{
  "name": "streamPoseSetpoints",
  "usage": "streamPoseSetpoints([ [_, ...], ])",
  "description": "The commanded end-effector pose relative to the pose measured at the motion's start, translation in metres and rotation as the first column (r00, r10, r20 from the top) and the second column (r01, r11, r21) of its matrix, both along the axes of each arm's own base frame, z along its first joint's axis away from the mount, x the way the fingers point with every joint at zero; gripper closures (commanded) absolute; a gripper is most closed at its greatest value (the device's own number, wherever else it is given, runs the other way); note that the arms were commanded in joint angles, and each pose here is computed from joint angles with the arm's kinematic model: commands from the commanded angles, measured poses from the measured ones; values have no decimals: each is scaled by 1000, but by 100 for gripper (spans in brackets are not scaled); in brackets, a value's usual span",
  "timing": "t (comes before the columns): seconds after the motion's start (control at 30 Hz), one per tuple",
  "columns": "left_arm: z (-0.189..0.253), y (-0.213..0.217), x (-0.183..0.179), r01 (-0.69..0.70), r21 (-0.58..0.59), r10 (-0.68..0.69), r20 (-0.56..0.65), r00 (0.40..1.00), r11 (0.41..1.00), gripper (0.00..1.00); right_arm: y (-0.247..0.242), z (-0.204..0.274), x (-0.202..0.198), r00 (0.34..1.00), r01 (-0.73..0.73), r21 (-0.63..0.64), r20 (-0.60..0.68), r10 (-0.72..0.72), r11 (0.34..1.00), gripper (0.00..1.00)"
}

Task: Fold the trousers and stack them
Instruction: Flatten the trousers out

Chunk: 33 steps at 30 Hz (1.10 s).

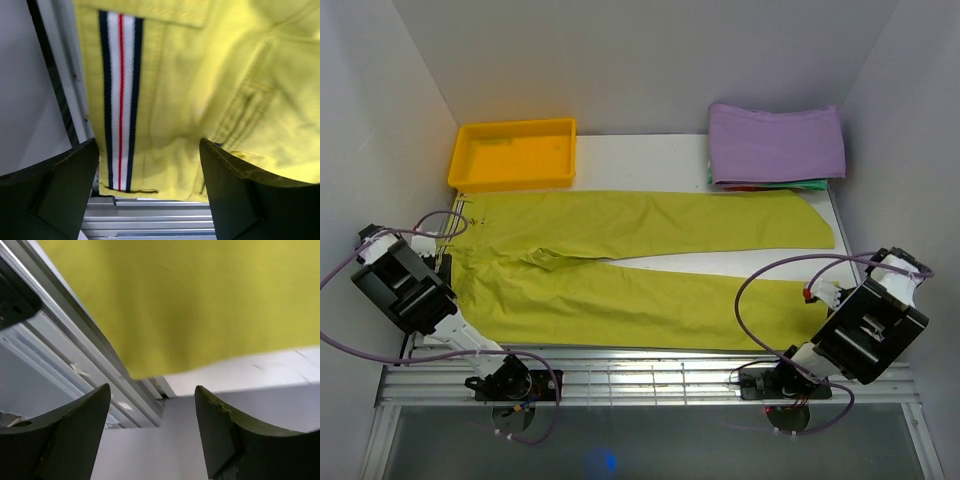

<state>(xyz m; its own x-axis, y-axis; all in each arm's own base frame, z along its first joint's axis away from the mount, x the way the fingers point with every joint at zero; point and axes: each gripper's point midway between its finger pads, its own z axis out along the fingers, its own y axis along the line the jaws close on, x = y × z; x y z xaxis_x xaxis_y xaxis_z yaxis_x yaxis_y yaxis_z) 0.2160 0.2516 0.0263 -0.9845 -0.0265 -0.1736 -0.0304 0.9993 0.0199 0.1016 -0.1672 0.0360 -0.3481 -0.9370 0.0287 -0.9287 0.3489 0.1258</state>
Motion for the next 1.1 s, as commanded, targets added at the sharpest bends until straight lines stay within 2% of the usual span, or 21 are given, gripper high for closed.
streamPoseSetpoints([
  [0.0,43,-19,28,71,-38,-64,162,985,997,9,-24,46,61,982,-76,4,171,74,997,25],
  [0.03,56,-20,34,77,-16,-73,192,979,997,8,-22,54,72,982,-58,34,184,51,998,25],
  [0.07,66,-26,44,102,-8,-98,221,970,995,8,-13,53,86,979,20,132,199,-47,991,26],
  [0.1,73,-30,50,109,-1,-105,241,965,994,8,-14,78,104,971,46,155,224,-81,987,26],
  [0.13,82,-39,59,137,14,-136,257,957,991,8,-10,83,114,969,80,197,217,-123,977,30],
  [0.17,85,-44,63,144,20,-144,261,955,989,8,-6,81,123,953,186,231,193,-232,955,33],
  [0.23,91,-57,72,167,21,-167,278,946,986,8,11,80,134,955,181,260,184,-233,948,42],
  [0.33,95,-81,88,206,9,-198,304,932,979,8,49,59,126,966,194,302,106,-235,933,62],
  [0.4,88,-87,88,202,-21,-187,290,939,979,8,64,47,117,970,200,297,75,-232,934,67],
  [0.43,83,-91,86,195,-41,-176,276,945,980,8,79,32,103,977,194,299,25,-211,934,68],
  [0.47,79,-93,86,195,-51,-175,270,947,979,9,77,26,106,978,179,270,57,-201,946,69],
  [0.53,67,-99,82,188,-83,-162,251,954,979,9,89,4,90,983,176,254,14,-186,951,69],
  [0.67,51,-107,79,180,-112,-150,235,960,977,10,70,-31,104,976,192,142,79,-204,971,70],
  [0.77,44,-117,82,177,-139,-141,238,961,974,11,53,-44,124,958,254,100,111,-264,962,71],
  [0.93,52,-148,106,230,-168,-177,281,943,958,11,37,-40,164,926,313,105,186,-328,944,72],
  [1.0,60,-162,118,251,-177,-189,304,934,952,11,40,-20,193,910,307,155,242,-337,939,72],
  [1.07,68,-180,127,299,-177,-233,319,919,938,11,53,-2,205,902,316,241,224,-370,918,71],
])
